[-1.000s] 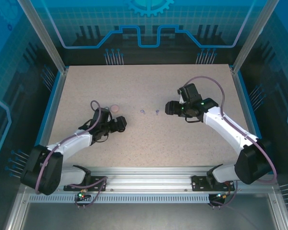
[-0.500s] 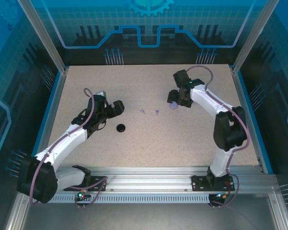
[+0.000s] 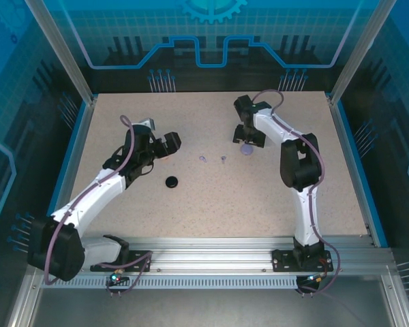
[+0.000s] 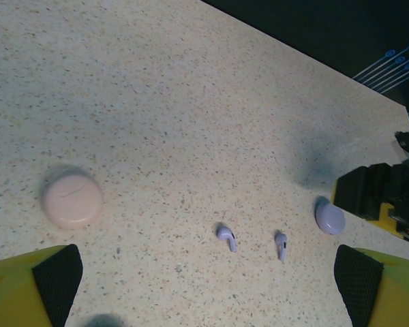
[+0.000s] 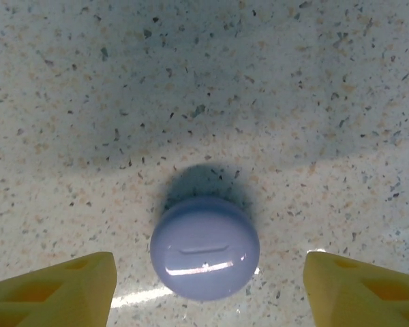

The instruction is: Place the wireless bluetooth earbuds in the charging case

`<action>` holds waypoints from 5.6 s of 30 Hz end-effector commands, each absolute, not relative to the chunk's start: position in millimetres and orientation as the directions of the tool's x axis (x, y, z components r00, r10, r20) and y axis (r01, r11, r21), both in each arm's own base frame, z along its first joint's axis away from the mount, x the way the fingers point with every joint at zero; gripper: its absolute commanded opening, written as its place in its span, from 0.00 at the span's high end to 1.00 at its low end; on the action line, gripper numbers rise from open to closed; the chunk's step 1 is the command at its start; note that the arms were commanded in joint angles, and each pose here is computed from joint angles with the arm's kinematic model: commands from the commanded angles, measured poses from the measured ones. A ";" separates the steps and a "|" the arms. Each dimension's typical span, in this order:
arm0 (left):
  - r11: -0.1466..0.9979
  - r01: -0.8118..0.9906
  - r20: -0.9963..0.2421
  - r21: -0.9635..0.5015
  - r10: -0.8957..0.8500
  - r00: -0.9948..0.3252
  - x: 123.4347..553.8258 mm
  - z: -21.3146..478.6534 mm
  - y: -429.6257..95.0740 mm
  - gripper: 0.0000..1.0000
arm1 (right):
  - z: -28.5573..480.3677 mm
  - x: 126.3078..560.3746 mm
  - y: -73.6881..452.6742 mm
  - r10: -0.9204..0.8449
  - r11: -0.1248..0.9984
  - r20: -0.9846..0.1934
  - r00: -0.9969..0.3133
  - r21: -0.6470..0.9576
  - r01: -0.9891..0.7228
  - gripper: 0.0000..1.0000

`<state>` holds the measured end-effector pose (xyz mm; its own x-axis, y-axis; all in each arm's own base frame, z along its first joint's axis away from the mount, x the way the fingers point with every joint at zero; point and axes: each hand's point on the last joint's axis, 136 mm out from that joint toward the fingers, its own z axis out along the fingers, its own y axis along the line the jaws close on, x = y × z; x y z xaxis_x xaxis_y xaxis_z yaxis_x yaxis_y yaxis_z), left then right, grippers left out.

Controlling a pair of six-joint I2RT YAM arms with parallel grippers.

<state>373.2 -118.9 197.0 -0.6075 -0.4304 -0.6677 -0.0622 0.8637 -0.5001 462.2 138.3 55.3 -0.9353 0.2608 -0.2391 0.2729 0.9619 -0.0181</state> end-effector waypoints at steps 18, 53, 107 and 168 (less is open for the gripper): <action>0.834 0.057 -0.684 -0.549 -0.409 -0.604 391.9 231.3 -150.9 0.01 | 4.1 450.9 137.1 0.278 0.957 -0.117 -0.954 -0.055 0.285 0.33; 0.633 0.265 -0.620 -0.728 -0.443 -0.647 329.2 146.3 -268.6 0.01 | 90.8 375.1 196.7 0.480 0.769 -0.055 -0.875 0.507 0.390 0.69; 0.608 0.399 -0.720 -0.686 -0.490 -0.491 357.1 171.6 -287.9 0.59 | 184.7 346.9 291.3 0.547 0.583 0.026 -0.837 0.705 0.403 0.72; 0.514 0.369 -0.632 -0.775 -0.628 -0.453 367.0 192.8 -269.7 1.00 | 202.2 346.2 292.2 0.615 0.483 0.077 -0.784 0.750 0.452 0.63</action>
